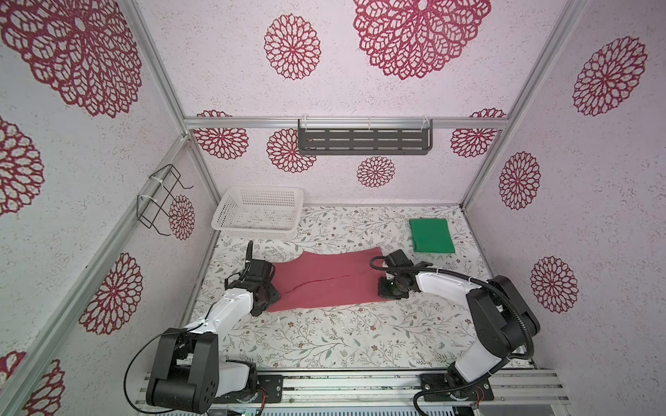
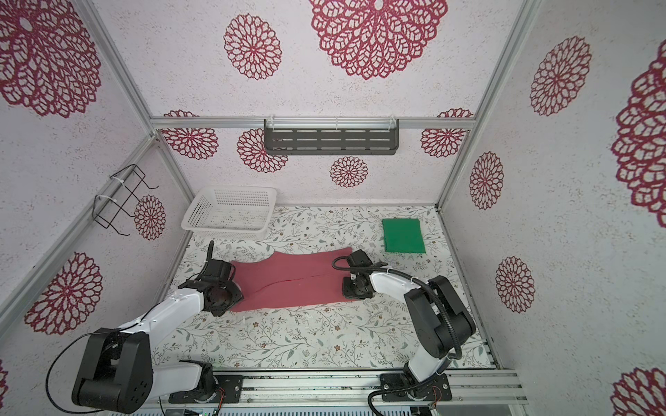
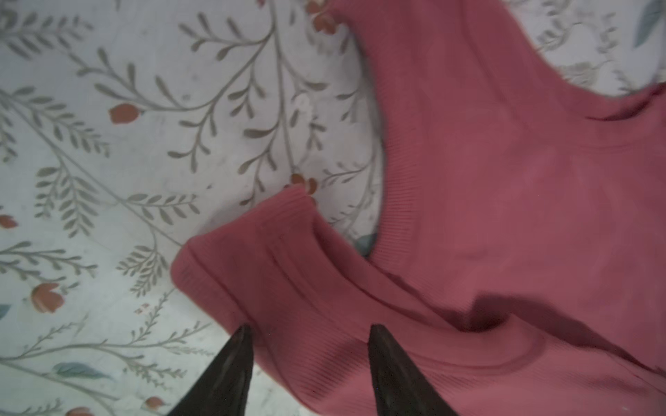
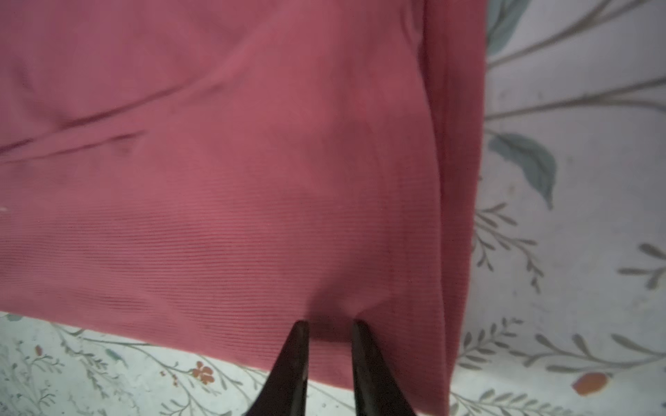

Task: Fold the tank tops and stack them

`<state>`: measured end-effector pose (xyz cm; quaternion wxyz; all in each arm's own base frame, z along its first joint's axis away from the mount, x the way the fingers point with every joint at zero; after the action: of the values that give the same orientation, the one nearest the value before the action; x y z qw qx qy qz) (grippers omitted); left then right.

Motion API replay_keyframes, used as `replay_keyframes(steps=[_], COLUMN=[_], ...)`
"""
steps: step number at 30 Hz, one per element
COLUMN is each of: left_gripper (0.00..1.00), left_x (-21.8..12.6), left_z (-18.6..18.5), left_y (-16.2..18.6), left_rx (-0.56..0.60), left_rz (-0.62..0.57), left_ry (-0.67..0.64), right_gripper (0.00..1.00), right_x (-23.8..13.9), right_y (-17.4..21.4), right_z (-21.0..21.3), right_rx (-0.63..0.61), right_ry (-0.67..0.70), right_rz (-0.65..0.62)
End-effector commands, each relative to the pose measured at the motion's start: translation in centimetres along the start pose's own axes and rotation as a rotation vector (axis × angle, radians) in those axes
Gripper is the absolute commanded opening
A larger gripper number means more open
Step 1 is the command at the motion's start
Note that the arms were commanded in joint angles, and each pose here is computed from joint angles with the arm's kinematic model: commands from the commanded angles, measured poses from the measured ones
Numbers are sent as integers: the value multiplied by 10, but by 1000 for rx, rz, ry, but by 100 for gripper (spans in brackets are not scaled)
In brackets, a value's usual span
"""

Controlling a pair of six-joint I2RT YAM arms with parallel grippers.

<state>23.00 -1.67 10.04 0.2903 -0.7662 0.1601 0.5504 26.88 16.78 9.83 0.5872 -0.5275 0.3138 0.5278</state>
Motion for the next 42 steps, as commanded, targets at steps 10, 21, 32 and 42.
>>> replay_keyframes(steps=[10, 21, 32, 42], left_gripper=[55, 61, 63, 62], left_x=[-16, -108, -94, -5], left_z=[46, 7, -195, -257], left_y=[-13, -62, -50, -45], left_rx=[-184, 30, 681, 860], left_rz=[-138, -297, -56, 58], left_ry=[-10, -5, 364, 369], right_gripper=[25, 60, 57, 43], right_x=[0, -92, -110, -70], right_y=[51, -6, -102, -145], right_z=[-32, -18, -23, -33], right_rx=[145, -83, -454, -634], right_ry=[82, 132, 36, -43], right_rz=[48, -106, -296, -286])
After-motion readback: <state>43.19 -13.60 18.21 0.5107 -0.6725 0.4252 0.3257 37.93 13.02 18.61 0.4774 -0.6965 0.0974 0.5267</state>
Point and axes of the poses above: each gripper's point midway between its finger pads, its own x axis out along the fingers, its own z axis along the line the jaws close on, y = z × x, the point moved 8 cm from there along -x, back along the fingers, and after that the axes turned 9 degrees about -x, right-handed, at the moved point
